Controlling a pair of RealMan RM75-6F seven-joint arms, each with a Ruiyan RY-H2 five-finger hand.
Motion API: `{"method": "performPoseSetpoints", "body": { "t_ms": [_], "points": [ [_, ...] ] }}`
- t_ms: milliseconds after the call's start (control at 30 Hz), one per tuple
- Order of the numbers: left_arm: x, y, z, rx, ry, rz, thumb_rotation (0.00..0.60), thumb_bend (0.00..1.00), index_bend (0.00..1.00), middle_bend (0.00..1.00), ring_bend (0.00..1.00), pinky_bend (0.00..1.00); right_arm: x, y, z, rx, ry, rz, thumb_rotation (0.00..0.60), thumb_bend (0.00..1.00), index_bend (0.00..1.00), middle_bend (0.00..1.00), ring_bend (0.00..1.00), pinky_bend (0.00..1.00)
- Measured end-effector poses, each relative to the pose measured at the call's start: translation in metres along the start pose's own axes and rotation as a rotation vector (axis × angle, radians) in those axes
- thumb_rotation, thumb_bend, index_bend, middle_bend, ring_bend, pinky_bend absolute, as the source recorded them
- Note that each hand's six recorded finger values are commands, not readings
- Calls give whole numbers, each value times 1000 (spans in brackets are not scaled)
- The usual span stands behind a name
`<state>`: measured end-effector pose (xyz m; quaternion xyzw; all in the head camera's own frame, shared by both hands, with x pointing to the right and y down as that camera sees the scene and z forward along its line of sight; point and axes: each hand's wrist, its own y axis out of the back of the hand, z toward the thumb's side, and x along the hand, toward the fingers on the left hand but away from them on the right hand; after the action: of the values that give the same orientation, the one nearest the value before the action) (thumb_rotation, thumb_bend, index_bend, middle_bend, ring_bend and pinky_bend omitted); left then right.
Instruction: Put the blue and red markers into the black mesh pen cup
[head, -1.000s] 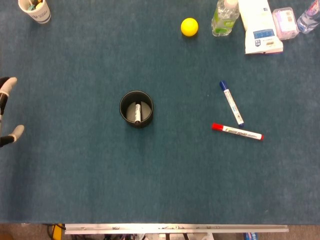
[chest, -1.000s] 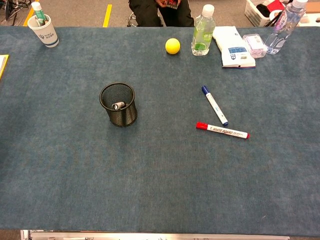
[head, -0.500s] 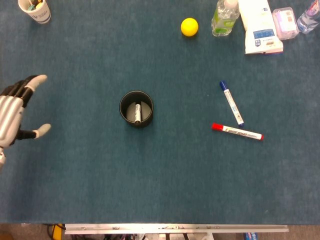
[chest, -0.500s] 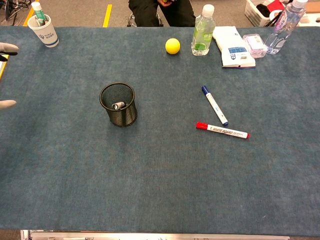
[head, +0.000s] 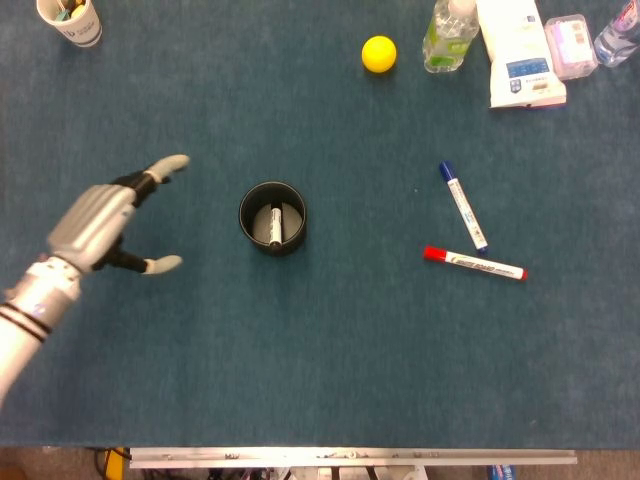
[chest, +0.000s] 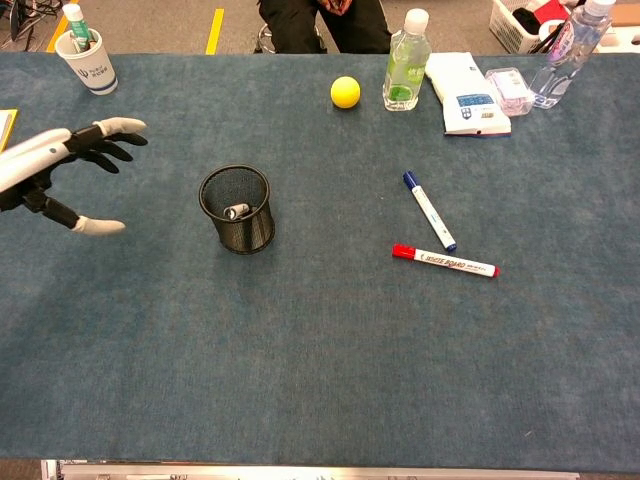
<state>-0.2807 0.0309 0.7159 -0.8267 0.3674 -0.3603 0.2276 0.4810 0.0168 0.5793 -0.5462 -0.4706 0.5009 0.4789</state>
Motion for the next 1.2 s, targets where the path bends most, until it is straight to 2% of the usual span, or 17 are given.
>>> {"method": "performPoseSetpoints", "body": {
  "t_ms": [167, 500, 1200],
  "points": [
    [21, -18, 9, -33, -49, -35, 600, 151, 25, 123, 185, 240, 1, -1, -2, 3, -8, 3, 600, 0, 11, 69, 29, 147],
    [53, -35, 25, -76, -116, -63, 600, 151, 11, 105, 158, 234, 1, -2, -6, 3, -22, 12, 600, 0, 11, 69, 29, 147],
    [85, -68, 24, -139, -93, -112, 600, 151, 70, 108, 158, 234, 3, -3, -17, 13, -48, 17, 600, 0, 11, 69, 29, 147]
  ]
}}
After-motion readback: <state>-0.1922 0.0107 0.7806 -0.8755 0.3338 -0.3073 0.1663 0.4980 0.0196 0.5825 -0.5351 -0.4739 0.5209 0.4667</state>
